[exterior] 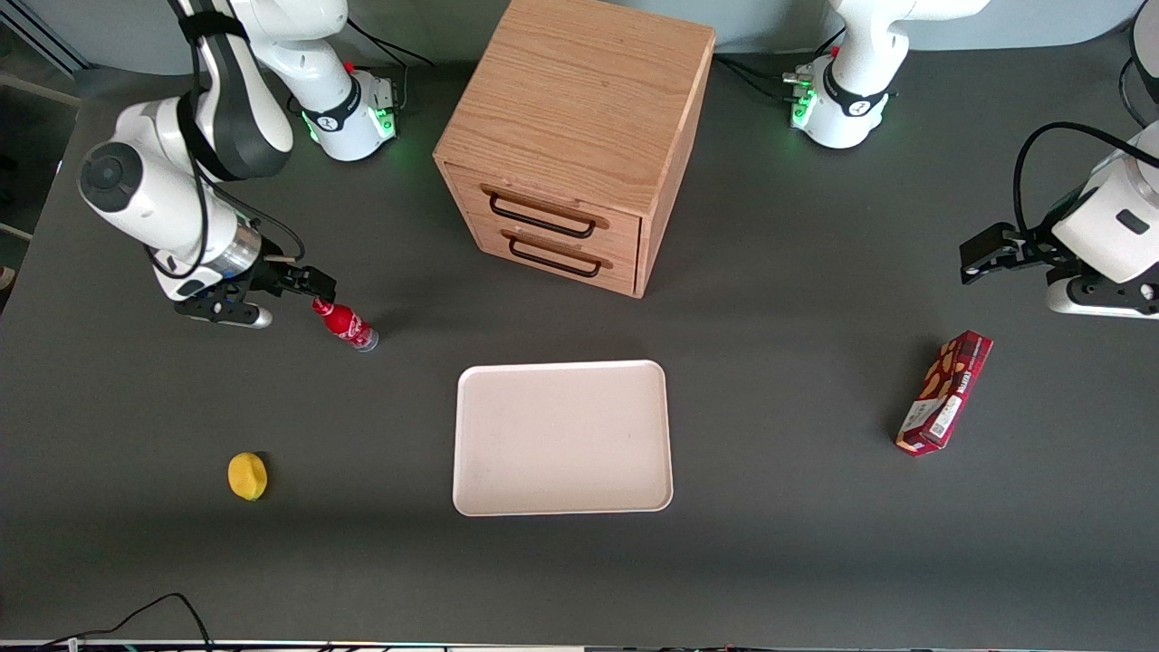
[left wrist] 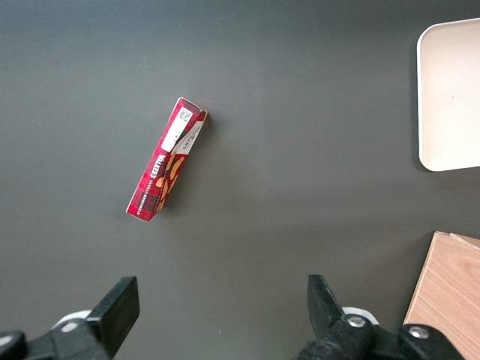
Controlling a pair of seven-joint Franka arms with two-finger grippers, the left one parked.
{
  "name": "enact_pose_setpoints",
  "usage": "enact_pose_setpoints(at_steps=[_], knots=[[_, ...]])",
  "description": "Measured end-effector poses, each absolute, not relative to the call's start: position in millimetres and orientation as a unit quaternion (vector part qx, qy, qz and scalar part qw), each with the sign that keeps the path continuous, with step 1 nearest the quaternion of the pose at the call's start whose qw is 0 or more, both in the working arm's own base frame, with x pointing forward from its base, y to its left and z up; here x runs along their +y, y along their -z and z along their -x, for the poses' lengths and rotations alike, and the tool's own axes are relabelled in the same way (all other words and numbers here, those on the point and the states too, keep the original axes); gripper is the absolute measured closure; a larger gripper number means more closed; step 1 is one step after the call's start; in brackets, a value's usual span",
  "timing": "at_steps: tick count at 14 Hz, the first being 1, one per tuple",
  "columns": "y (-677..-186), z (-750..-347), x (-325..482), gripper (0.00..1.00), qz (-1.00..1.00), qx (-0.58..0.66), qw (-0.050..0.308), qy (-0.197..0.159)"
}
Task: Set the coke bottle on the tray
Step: 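Close the right gripper around the bottle and lift it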
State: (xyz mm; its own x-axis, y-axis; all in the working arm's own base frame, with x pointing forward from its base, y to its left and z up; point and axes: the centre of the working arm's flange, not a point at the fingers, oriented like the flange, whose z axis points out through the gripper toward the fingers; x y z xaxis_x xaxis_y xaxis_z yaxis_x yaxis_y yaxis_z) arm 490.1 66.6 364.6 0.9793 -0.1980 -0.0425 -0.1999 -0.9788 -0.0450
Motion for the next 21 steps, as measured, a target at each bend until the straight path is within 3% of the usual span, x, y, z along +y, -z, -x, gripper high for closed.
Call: enact_pose_setpoints(at_steps=[4, 8, 10, 15, 21], knots=[[-334, -492, 66, 0.04, 0.994, 0.103, 0.027, -0.009], [-325, -488, 68, 0.52, 0.995, 0.101, 0.026, -0.012], [-326, -488, 68, 0.68, 0.995, 0.099, 0.025, -0.011], [-352, -492, 70, 0.68, 0.996, 0.087, 0.013, -0.021], [-568, -531, 84, 0.68, 0.996, 0.082, 0.016, -0.025]])
